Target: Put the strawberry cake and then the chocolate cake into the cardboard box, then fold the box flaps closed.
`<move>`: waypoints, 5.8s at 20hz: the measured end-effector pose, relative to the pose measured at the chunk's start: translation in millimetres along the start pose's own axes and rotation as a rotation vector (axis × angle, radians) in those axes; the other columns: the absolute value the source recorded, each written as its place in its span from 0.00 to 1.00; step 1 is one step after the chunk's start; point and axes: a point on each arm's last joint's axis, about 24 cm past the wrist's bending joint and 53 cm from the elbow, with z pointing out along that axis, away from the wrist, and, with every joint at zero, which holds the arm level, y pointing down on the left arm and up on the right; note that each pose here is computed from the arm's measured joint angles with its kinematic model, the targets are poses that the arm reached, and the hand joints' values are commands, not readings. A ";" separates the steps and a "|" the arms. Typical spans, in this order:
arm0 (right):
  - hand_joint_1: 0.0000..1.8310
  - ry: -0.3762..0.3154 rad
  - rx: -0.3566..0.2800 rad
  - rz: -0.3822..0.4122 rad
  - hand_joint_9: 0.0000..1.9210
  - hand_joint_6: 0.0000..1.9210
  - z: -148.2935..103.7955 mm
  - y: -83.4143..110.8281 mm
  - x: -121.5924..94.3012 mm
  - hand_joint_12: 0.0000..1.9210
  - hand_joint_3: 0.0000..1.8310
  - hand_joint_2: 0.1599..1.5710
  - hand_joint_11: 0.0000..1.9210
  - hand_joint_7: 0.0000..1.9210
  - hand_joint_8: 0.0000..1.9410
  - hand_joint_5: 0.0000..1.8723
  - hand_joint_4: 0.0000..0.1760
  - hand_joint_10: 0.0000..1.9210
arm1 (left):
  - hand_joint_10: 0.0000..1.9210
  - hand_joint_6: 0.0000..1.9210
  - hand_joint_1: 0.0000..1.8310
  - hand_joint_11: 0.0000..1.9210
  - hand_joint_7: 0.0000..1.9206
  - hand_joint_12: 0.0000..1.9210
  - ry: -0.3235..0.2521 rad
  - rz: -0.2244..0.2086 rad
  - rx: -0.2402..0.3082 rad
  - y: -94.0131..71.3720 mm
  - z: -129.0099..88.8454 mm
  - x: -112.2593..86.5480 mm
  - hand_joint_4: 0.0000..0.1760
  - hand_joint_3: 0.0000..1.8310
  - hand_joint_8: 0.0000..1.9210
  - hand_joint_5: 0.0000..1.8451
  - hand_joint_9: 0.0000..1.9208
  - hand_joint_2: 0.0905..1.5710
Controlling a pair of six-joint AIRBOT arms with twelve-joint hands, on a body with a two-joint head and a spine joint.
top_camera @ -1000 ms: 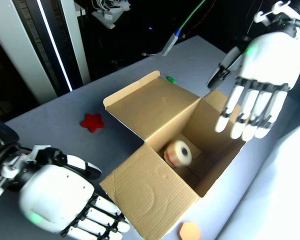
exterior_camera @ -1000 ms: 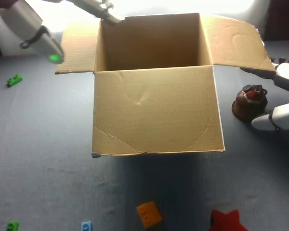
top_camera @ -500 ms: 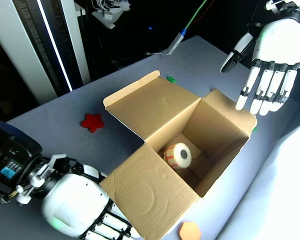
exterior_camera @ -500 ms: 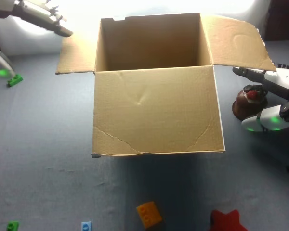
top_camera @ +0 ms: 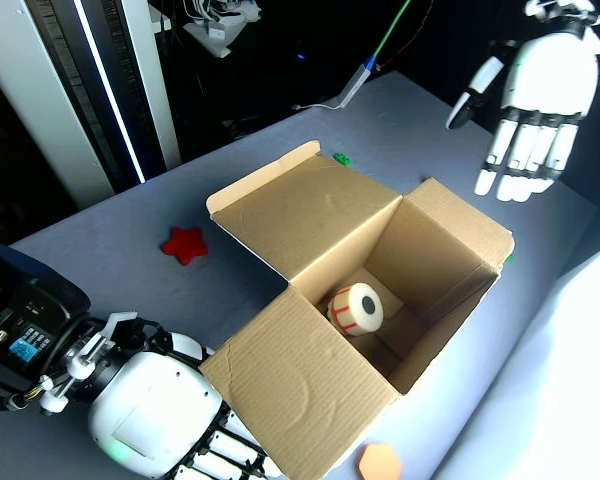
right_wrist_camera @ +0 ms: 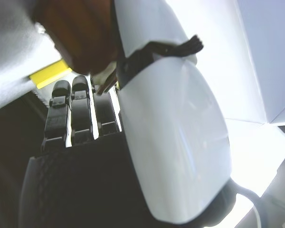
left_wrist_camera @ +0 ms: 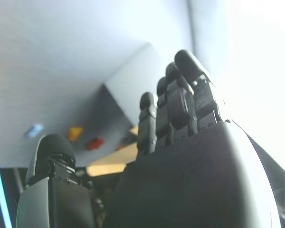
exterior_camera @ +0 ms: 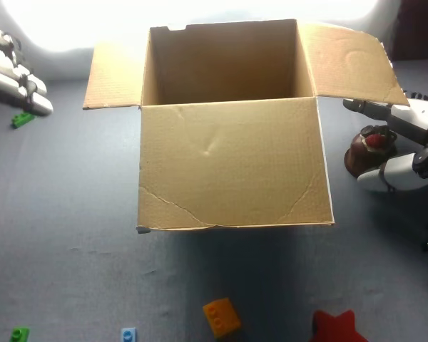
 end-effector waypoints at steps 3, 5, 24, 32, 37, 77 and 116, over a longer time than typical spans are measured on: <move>0.66 -0.001 0.001 -0.001 0.08 0.01 0.2 -0.4 -0.8 0.10 0.00 0.60 0.00 0.11 0.00 0.10 0.00 0.01 | 0.01 0.00 0.19 0.00 0.10 0.55 0.005 -0.024 0.012 -5.6 -0.2 10.4 0.40 0.00 0.00 0.09 0.15 0.64; 0.68 -0.008 0.002 -0.002 0.20 0.06 0.5 -1.2 -4.0 0.39 0.00 0.60 0.00 0.28 0.05 0.25 0.00 0.06 | 0.00 0.00 0.18 0.00 0.10 0.55 0.009 -0.043 0.007 -3.4 -0.2 15.8 0.39 0.00 0.00 0.09 0.15 0.64; 0.73 -0.112 0.019 0.030 0.37 0.63 -55.3 3.9 -80.8 0.96 0.00 0.73 0.13 0.47 0.61 0.43 0.00 0.77 | 0.00 0.00 0.16 0.00 0.10 0.54 -0.068 -0.127 0.033 -0.2 -5.4 27.6 0.43 0.00 0.00 0.08 0.15 0.65; 0.73 -0.226 -0.136 0.035 0.35 0.67 -77.8 69.6 -137.4 1.00 0.00 0.75 0.12 0.44 0.65 0.41 0.00 0.80 | 0.00 0.00 0.18 0.00 0.10 0.58 -0.071 -0.137 0.050 -7.7 10.6 28.6 0.41 0.00 0.00 0.07 0.15 0.65; 0.73 -0.213 -0.336 -0.088 0.34 0.65 -89.4 138.8 -118.6 1.00 0.00 0.75 0.11 0.44 0.65 0.42 0.00 0.82 | 0.01 0.00 0.16 0.00 0.10 0.60 -0.066 -0.120 0.079 -19.3 26.7 29.6 0.32 0.00 0.00 0.08 0.16 0.65; 0.35 -0.138 -0.705 -0.272 0.03 0.01 -23.7 228.0 14.0 0.61 0.00 0.64 0.00 0.03 0.01 0.00 0.03 0.20 | 0.00 0.00 0.16 0.00 0.13 0.56 -0.180 -0.128 -0.005 -2.9 50.2 7.4 0.38 0.00 0.00 0.11 0.18 0.67; 0.05 -0.389 -0.033 -0.024 0.00 0.00 -86.9 14.3 -145.6 0.00 0.02 0.70 0.00 0.01 0.00 0.00 0.00 0.00 | 0.00 0.00 0.00 0.00 0.12 0.44 -0.345 0.058 0.129 -74.1 32.4 -83.8 0.40 0.00 0.00 0.10 0.13 0.73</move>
